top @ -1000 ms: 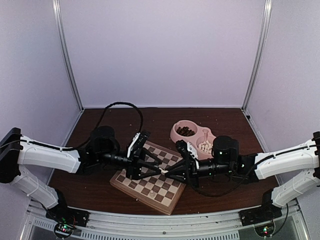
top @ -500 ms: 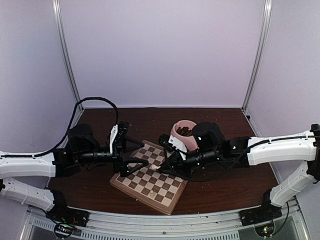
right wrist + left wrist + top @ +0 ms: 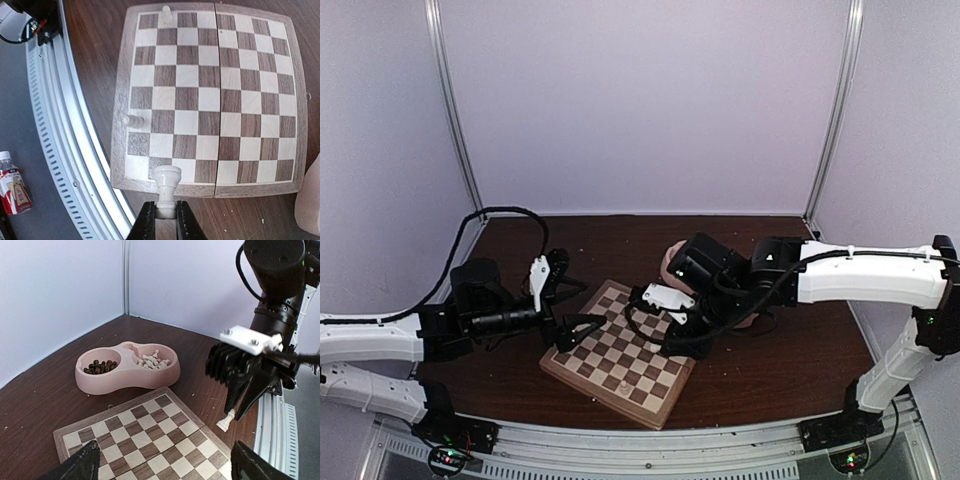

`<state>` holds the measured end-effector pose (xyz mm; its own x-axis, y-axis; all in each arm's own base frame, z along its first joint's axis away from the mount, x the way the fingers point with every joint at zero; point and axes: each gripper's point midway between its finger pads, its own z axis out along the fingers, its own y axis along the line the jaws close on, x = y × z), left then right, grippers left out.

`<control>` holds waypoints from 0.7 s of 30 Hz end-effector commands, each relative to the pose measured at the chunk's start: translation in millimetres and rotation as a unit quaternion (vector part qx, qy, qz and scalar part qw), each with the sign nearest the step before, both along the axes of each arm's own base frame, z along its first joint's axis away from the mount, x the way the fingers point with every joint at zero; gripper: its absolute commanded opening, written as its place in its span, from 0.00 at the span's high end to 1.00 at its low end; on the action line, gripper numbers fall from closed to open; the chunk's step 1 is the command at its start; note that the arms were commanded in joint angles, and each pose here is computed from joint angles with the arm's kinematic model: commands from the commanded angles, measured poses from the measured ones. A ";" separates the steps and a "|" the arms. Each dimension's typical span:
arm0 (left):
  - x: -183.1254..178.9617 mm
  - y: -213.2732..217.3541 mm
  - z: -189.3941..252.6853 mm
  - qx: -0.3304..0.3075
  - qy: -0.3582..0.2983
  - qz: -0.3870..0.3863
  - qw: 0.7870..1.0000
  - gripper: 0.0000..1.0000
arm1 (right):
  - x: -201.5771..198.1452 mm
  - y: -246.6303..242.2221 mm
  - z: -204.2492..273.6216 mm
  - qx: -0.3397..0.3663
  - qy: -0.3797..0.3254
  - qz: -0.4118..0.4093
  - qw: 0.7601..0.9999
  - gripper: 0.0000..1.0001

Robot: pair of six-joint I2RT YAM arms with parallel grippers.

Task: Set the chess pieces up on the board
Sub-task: Place the rook at h1.

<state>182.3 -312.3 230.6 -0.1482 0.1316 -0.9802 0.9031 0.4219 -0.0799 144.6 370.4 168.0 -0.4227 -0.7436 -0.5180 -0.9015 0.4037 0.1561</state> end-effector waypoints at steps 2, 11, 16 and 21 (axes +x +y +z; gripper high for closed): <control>9.5 14.1 9.5 -0.004 -0.031 0.044 0.999 0.11 | 10.2 -22.5 -20.8 -0.090 -0.036 -0.008 0.995 1.00; 32.2 50.5 14.3 -0.009 -0.036 0.160 0.986 0.13 | -6.0 -16.5 -31.3 -0.116 -0.024 0.018 0.993 1.00; 54.2 90.4 8.7 -0.017 -0.019 0.285 0.958 0.10 | -24.4 -6.2 -46.9 -0.168 -0.033 0.056 0.984 1.00; 64.9 123.3 8.3 -0.031 -0.018 0.365 0.930 0.04 | -34.2 -1.7 -63.9 -0.228 -0.049 0.098 0.967 1.00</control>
<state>231.3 -224.7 235.3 -0.1498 0.0277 -0.9883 0.5614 0.8252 -0.0620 112.6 376.8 112.4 -0.2791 -0.9274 -0.2493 -0.9569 0.2903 -0.0088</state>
